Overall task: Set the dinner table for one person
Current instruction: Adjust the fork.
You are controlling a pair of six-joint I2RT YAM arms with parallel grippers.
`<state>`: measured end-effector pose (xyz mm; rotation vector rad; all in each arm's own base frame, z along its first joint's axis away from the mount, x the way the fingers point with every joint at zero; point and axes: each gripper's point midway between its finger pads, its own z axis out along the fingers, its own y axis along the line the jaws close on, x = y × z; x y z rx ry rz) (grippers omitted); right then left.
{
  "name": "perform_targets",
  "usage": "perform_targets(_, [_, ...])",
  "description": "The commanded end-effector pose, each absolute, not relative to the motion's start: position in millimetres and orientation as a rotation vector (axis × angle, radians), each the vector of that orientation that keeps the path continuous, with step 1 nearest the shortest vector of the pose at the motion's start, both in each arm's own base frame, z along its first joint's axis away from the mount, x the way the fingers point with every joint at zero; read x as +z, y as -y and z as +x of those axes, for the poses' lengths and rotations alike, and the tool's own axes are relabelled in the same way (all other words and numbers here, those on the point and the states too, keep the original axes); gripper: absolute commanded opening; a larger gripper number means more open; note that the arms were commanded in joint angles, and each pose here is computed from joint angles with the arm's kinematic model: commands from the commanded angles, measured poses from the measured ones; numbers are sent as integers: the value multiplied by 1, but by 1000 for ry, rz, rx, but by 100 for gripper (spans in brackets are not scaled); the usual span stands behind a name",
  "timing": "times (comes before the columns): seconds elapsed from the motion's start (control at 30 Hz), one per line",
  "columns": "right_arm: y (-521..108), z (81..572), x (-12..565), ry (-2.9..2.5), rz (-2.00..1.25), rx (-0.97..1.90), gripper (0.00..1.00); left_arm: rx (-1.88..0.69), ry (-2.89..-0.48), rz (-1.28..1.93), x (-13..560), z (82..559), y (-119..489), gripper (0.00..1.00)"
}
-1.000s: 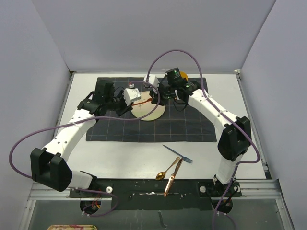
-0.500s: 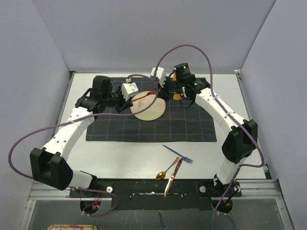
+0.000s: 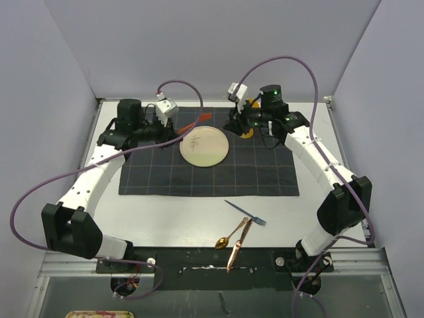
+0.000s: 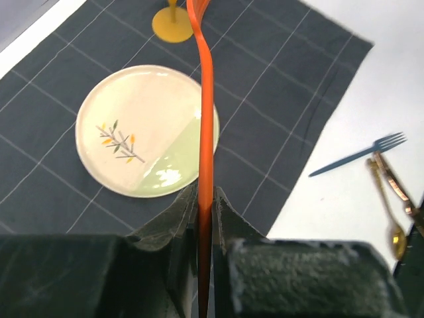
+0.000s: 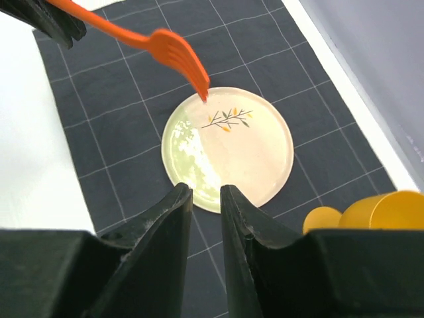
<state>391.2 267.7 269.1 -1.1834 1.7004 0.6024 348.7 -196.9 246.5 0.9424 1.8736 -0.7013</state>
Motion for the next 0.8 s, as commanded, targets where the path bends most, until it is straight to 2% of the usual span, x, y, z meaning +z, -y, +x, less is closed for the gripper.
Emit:
perform_targets(0.0, [-268,377,314,-1617,-1003,842,26,-961,-1757,820,294,352,214,0])
perform_targets(0.17, [-265,377,315,-1638,-755,1159,25,-1160,-1735,731,304,342,224,0])
perform_targets(0.37, [-274,376,311,-1670,-626,1337,25,-1371,-1706,669,310,329,233,0])
perform_targets(0.77, [-283,377,327,-1618,-593,1405,27,-1510,-1700,576,296,326,236,0])
